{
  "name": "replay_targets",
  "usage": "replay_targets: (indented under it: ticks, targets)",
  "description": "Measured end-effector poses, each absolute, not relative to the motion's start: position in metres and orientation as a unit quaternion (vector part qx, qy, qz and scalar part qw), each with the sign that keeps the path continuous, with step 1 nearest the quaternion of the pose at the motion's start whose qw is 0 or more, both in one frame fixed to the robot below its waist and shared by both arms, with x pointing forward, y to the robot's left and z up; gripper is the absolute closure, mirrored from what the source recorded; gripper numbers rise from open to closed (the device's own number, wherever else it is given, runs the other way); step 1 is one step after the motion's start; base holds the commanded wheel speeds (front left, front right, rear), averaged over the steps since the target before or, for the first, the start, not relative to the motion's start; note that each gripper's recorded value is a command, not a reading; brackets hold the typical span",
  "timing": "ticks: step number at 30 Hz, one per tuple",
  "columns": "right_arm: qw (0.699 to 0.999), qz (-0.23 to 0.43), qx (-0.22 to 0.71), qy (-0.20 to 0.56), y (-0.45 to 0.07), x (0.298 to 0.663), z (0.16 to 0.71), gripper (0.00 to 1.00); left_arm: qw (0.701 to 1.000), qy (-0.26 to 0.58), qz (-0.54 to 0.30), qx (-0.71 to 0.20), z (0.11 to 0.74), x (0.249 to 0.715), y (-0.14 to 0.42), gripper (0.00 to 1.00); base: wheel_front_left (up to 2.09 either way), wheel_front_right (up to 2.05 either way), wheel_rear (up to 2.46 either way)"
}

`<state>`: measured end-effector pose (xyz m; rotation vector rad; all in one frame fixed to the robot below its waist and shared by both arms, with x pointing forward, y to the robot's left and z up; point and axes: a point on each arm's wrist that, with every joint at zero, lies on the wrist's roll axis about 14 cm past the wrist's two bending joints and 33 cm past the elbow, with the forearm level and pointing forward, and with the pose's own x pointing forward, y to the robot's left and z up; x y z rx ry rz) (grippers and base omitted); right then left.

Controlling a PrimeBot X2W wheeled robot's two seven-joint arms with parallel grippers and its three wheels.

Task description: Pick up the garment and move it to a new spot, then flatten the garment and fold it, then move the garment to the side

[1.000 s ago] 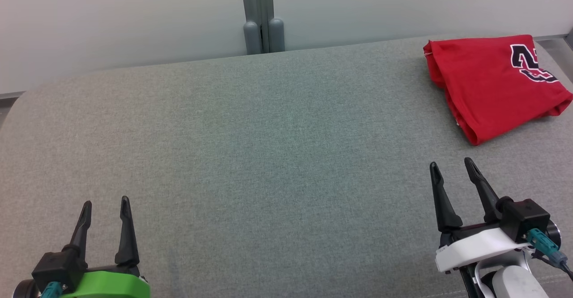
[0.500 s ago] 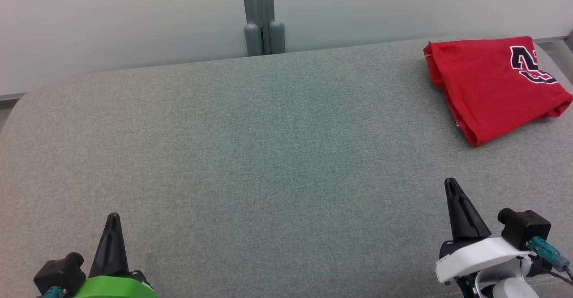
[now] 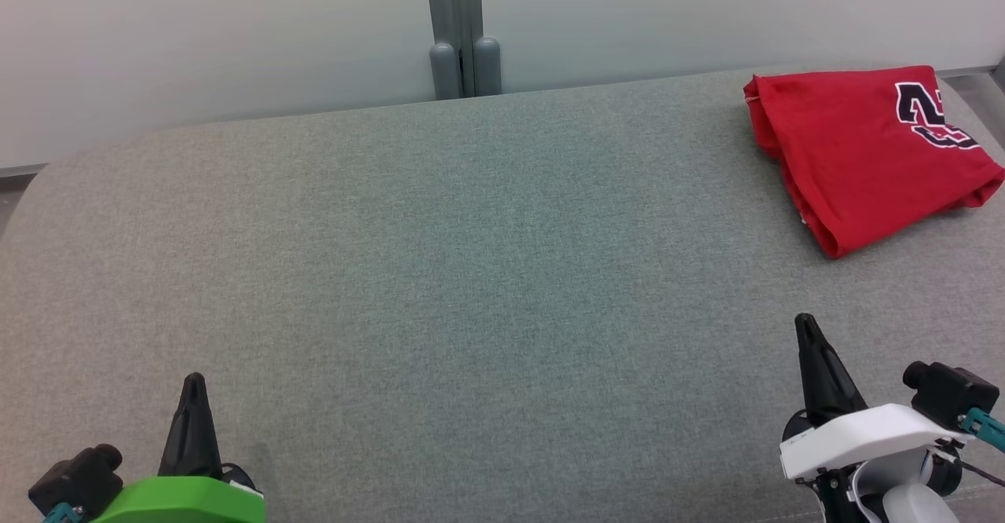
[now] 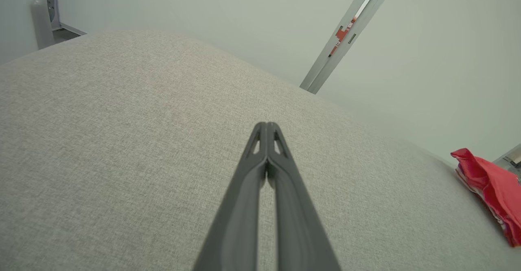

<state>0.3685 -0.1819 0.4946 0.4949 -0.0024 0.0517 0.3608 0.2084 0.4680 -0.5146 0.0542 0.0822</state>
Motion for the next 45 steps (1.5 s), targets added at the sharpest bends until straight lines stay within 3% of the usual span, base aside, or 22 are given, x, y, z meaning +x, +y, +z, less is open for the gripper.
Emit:
replay_targets:
  ticks: [45]
  targets:
    - [0.856, -0.014, 0.517, 0.014, -0.197, 0.379, 0.494, 1.00, 0.852, 0.023, 0.045, -0.520, 0.480, 0.376, 0.207, 1.00, 0.00, 0.00, 0.00]
